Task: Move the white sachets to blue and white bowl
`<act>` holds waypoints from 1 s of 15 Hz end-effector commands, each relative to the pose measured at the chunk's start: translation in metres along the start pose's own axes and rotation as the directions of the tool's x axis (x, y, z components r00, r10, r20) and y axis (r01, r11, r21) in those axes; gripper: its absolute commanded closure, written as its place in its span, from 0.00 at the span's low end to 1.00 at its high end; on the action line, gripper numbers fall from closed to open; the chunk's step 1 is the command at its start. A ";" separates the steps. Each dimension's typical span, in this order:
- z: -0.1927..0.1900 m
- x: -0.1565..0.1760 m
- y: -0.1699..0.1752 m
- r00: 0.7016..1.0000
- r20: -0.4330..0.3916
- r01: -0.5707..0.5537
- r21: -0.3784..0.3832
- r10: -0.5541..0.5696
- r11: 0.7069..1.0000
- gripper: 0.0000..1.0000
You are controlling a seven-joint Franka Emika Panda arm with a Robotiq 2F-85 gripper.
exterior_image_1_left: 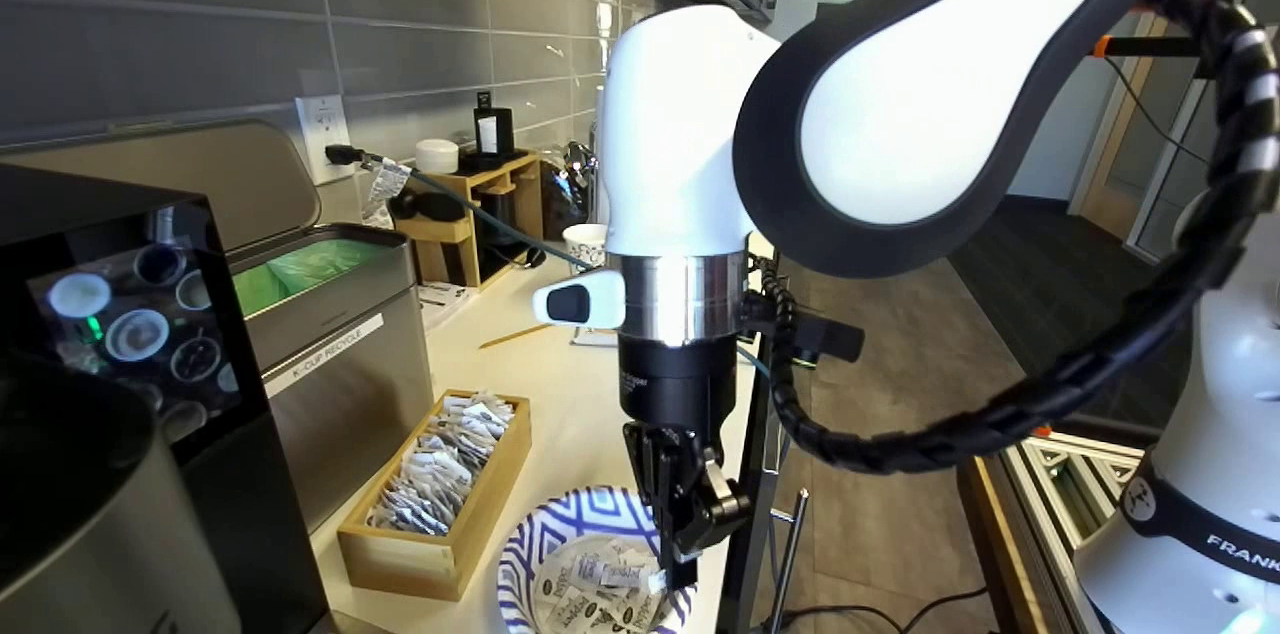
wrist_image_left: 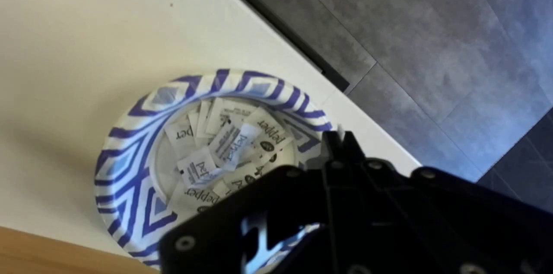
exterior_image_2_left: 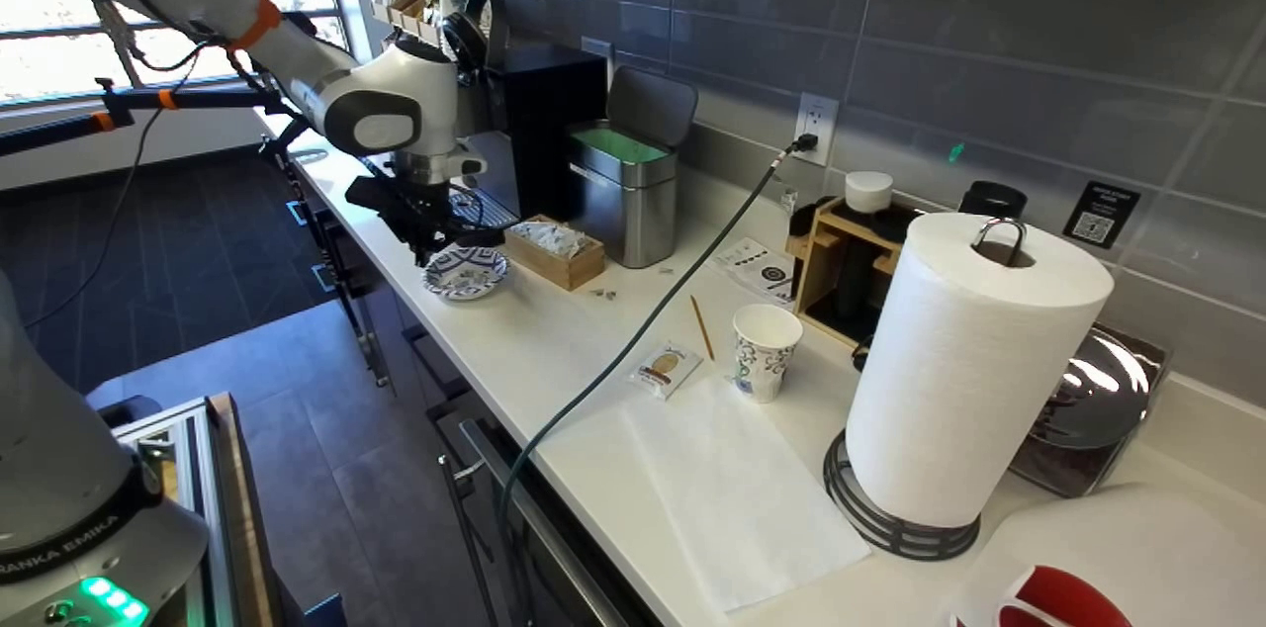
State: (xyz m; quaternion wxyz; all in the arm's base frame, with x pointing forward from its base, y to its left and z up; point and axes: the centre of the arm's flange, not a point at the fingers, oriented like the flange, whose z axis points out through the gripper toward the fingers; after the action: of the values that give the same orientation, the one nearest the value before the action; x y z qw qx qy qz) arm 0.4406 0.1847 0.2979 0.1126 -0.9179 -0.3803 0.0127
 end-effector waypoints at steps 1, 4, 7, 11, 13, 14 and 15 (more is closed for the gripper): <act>0.015 0.018 0.006 0.997 -0.058 0.040 -0.049 -0.042 0.998 0.99; 0.010 0.028 0.019 0.992 -0.119 0.018 -0.100 -0.030 0.995 0.70; -0.004 0.030 0.032 0.988 -0.156 -0.022 -0.130 0.001 0.991 0.54; -0.036 0.029 0.052 0.977 -0.205 -0.089 -0.168 0.054 0.982 0.23; -0.051 0.029 0.066 0.967 -0.241 -0.133 -0.176 0.088 0.975 0.10; -0.059 0.029 0.074 0.957 -0.270 -0.162 -0.187 0.108 0.969 0.02; -0.067 0.030 0.085 0.949 -0.289 -0.188 -0.193 0.127 0.963 0.00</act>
State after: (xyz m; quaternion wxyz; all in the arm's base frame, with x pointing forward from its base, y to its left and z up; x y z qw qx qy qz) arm 0.5124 0.1502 0.3328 0.0730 -0.9373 -0.3186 -0.1213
